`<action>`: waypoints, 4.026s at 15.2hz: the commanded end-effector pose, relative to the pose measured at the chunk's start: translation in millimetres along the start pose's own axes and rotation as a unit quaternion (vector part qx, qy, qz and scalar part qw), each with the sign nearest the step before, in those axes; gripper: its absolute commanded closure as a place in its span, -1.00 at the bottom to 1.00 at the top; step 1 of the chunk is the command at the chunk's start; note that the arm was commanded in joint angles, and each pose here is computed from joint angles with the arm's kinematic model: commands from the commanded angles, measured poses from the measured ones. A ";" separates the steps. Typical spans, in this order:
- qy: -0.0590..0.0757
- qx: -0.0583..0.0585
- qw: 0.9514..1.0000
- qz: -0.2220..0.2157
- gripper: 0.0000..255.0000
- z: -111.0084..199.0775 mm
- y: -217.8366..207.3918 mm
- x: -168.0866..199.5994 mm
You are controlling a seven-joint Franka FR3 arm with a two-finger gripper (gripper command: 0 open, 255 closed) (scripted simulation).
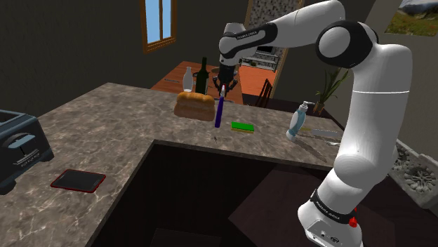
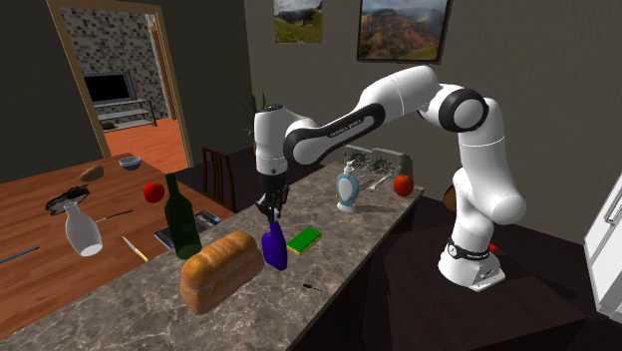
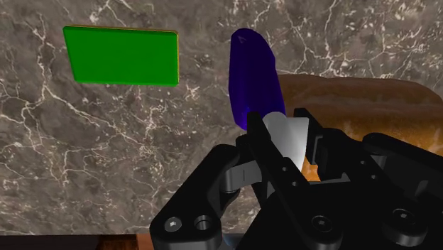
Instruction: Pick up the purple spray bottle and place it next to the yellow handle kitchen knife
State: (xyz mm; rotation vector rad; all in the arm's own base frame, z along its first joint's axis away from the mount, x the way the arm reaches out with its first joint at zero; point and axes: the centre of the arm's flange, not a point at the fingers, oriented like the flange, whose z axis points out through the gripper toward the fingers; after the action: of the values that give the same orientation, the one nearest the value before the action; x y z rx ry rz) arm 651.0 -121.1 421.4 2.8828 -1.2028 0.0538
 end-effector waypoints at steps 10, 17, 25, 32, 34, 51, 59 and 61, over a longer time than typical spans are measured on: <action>0.000 0.000 1.000 0.000 1.00 -55.6 0.6 2.2; 0.000 0.000 1.000 0.000 1.00 -92.5 0.8 3.6; 0.000 0.000 1.000 0.000 1.00 -125.2 37.8 -4.0; 0.000 0.000 1.000 0.000 1.00 -151.3 124.2 -23.7; 0.000 0.000 1.000 0.000 1.00 -158.8 148.9 -29.3; 0.000 0.000 1.000 0.000 1.00 -222.3 358.8 -77.0; 0.000 0.000 1.000 0.000 1.00 -252.1 457.5 -99.5; 0.000 0.000 1.000 0.000 1.00 -259.6 482.2 -105.1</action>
State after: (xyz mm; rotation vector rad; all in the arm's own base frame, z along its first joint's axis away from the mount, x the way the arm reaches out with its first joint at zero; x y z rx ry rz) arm 240.9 -370.9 673.6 2.8822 -1.2045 0.0541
